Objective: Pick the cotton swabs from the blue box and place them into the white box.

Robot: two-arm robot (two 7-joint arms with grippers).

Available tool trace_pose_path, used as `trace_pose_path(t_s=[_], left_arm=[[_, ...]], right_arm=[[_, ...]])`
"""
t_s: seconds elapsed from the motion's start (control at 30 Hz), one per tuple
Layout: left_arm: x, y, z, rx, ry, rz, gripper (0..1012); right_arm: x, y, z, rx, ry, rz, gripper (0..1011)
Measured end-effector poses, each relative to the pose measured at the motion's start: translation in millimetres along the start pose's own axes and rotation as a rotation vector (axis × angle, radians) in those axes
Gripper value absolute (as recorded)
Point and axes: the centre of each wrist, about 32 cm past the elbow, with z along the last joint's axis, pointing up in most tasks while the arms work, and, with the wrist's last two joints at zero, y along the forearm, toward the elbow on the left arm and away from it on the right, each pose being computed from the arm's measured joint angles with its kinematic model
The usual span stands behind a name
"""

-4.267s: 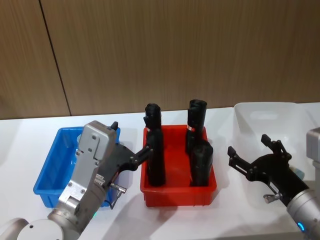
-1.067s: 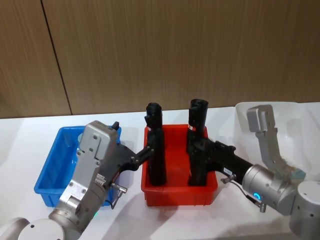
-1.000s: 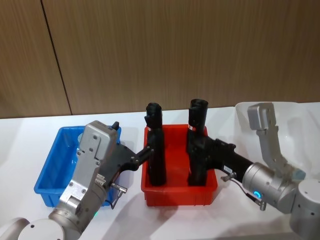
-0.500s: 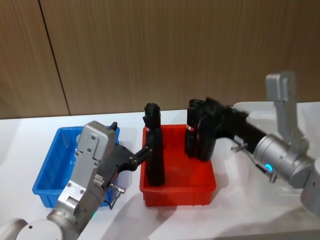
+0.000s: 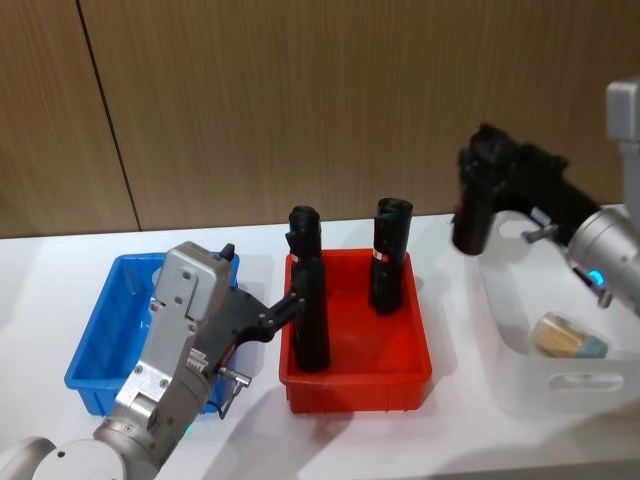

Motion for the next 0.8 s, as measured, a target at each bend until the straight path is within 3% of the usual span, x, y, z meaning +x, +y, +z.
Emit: trace_pose_path(t_s=[0.33, 0.53, 0.8], left_arm=[[0.0, 0.0, 0.0, 0.000, 0.000, 0.000, 1004], [0.0, 0.0, 0.0, 0.000, 0.000, 0.000, 1004], [0.0, 0.0, 0.0, 0.000, 0.000, 0.000, 1004]], right_arm=[[29.3, -1.2, 1.8, -0.005, -0.042, -0.103, 509], [46.5, 1.4, -8.2, -0.035, -0.050, -0.157, 509], [60.9, 6.6, -25.3, -0.074, -0.046, -0.197, 509]])
